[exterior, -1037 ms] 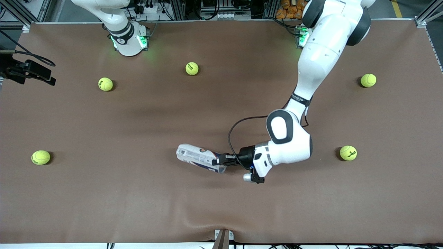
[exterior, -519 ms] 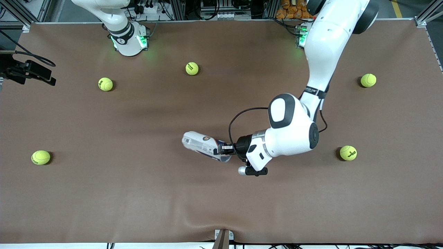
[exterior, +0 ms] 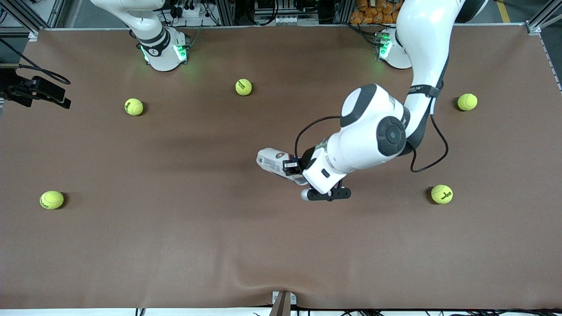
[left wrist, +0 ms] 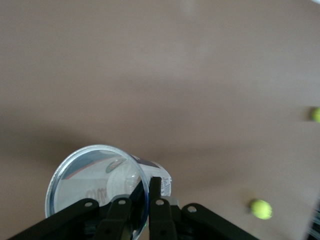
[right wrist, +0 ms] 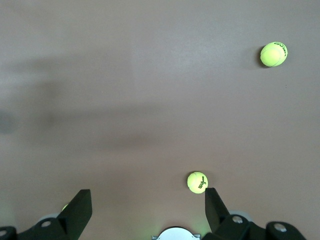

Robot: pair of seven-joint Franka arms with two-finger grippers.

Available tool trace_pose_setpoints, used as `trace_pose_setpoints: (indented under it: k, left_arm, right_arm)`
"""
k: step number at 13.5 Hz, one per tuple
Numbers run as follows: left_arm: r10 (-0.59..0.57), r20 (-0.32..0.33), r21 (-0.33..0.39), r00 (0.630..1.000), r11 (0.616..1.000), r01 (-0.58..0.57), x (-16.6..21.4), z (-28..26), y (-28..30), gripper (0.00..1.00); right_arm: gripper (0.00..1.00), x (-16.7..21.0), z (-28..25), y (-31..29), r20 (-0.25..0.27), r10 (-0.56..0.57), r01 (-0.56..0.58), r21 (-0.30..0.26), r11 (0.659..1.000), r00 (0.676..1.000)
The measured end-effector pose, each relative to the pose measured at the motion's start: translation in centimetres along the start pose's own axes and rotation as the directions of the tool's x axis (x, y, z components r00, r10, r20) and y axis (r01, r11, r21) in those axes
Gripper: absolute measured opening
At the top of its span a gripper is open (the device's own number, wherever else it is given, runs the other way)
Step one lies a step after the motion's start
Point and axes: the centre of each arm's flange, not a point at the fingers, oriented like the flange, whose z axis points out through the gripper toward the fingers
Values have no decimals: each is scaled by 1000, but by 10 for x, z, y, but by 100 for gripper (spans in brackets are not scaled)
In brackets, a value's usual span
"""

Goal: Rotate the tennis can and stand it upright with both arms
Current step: 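Lift the can with the left gripper and rotate it upright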

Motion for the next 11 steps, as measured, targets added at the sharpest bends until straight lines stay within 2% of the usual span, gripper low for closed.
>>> trace_pose_setpoints:
  k: [2,4,8,11]
  left_arm:
    - [-9,-48,141,999,990,16,-31,11,20,5]
    - [-4,-77,253,997,967,23,-66,30,41,5]
    - [-17,-82,343,997,938,44,-95,48,53,5]
    - [-21,-116,403,993,913,66,-118,65,63,5]
  right_arm:
    - [100,0,0,0,0,0,0,0,1000,1000]
    - [100,0,0,0,0,0,0,0,1000,1000]
    - [100,0,0,0,0,0,0,0,1000,1000]
    - [100,0,0,0,0,0,0,0,1000,1000]
